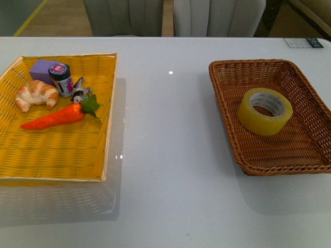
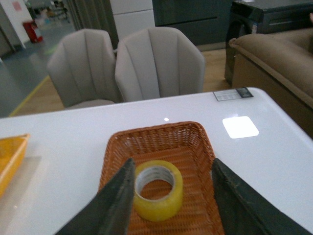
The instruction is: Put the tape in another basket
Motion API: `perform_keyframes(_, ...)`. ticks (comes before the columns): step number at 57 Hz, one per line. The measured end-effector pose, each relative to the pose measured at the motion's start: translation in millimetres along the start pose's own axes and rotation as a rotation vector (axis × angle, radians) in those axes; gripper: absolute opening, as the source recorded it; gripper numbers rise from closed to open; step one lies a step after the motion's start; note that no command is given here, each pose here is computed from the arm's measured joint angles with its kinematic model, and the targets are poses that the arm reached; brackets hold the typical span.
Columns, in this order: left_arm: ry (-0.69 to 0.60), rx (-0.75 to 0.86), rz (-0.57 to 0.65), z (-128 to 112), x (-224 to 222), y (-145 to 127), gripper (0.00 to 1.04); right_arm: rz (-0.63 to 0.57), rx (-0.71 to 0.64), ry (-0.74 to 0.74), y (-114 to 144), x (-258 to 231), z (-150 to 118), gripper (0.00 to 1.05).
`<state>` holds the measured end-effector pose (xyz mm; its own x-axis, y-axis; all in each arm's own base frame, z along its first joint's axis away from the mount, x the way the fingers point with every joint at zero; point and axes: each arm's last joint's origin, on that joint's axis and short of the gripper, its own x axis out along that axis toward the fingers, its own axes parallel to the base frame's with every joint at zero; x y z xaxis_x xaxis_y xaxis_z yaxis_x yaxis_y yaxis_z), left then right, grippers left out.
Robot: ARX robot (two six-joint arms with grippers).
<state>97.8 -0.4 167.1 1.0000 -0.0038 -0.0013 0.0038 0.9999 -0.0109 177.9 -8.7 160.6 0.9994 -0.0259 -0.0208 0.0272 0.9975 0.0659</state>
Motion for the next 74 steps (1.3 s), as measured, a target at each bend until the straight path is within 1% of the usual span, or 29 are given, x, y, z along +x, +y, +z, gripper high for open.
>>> perform_keyframes(2,0.0,0.0,0.0,0.0,0.0,0.0,0.02,0.01,-0.019,0.002,4.0,-3.7,-0.5,0.27)
perform_keyframes(3,0.0,0.0,0.0,0.0,0.0,0.0,0.02,0.012,-0.022,0.002,4.7,-4.6,-0.4,0.26)
perform_keyframes(7,0.0,0.0,0.0,0.0,0.0,0.0,0.02,0.03,-0.041,-0.002,7.7,-11.3,0.2,0.11)
perform_keyframes(8,0.0,0.0,0.0,0.0,0.0,0.0,0.02,0.03,-0.041,-0.002,7.8,-12.2,0.3,0.1)
perform_keyframes(10,0.0,0.0,0.0,0.0,0.0,0.0,0.02,0.024,-0.044,-0.005,7.6,-15.5,0.6,0.03)
perform_keyframes(11,0.0,0.0,0.0,0.0,0.0,0.0,0.02,0.02,-0.053,-0.006,7.4,-17.0,0.7,0.02)
perform_keyframes(21,0.0,0.0,0.0,0.0,0.0,0.0,0.02,0.023,-0.058,-0.003,7.5,-28.3,0.8,0.02)
perform_keyframes(49,0.0,0.0,0.0,0.0,0.0,0.0,0.02,0.023,-0.06,-0.042,7.6,-53.5,11.7,0.02)
perform_keyframes(74,0.0,0.0,0.0,0.0,0.0,0.0,0.02,0.024,-0.06,-0.043,7.4,-65.7,11.8,0.02)
